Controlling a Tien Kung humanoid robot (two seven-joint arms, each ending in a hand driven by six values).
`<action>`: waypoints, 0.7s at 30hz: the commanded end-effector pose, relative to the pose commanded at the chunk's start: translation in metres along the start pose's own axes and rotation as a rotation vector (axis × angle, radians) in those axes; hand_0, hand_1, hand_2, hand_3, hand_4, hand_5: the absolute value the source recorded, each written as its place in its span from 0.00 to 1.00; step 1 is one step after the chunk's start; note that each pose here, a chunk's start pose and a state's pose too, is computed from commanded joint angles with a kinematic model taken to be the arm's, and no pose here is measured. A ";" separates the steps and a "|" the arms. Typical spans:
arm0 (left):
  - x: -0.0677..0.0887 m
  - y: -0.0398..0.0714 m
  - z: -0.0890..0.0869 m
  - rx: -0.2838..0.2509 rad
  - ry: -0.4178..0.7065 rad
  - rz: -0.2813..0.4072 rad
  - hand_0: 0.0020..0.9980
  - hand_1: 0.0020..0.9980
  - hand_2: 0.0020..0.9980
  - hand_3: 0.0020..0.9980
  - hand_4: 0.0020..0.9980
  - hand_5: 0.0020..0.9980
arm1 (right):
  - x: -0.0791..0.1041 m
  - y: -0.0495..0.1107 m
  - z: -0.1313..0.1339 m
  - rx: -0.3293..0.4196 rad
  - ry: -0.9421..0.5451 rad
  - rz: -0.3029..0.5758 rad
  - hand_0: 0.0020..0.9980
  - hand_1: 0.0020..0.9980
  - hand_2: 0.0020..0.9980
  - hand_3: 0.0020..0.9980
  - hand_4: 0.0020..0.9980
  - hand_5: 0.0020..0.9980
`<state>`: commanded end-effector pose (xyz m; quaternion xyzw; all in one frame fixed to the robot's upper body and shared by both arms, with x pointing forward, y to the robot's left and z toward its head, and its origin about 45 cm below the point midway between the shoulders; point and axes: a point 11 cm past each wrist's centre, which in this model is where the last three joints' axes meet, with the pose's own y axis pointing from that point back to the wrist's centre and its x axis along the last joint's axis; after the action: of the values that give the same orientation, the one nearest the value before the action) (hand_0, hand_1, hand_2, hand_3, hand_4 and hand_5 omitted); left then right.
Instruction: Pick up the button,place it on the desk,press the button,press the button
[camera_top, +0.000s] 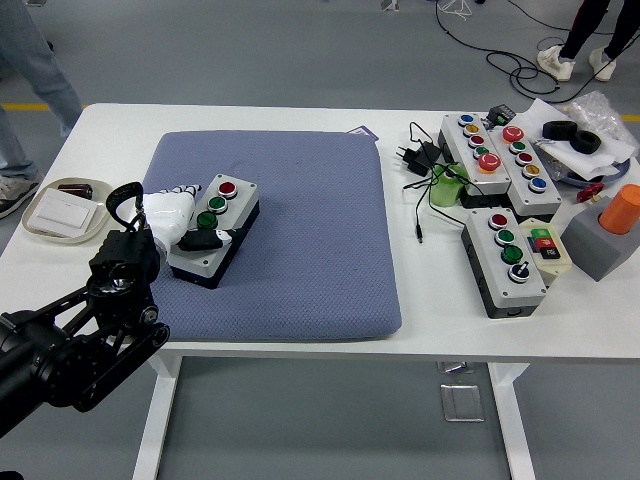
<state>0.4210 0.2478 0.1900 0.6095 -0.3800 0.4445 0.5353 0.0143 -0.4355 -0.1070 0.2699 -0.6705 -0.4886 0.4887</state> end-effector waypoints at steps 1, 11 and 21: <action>-0.001 0.000 -0.001 0.002 0.000 -0.004 0.48 0.67 0.77 0.97 0.84 0.35 | 0.000 0.000 0.000 0.000 0.000 0.000 0.63 0.48 0.54 0.58 0.28 0.02; 0.002 -0.003 -0.005 0.019 -0.055 0.015 0.46 0.53 0.63 0.81 0.66 0.06 | 0.000 0.000 0.000 0.001 0.000 0.002 0.63 0.48 0.54 0.58 0.28 0.02; 0.014 -0.003 -0.003 0.013 -0.082 0.096 0.35 0.48 0.51 0.52 0.80 0.24 | 0.001 0.000 -0.001 0.002 0.002 0.004 0.63 0.48 0.54 0.58 0.28 0.02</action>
<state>0.4279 0.2514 0.2028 0.6117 -0.4275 0.4468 0.4933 0.0149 -0.4365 -0.1066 0.2696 -0.6711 -0.4865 0.4902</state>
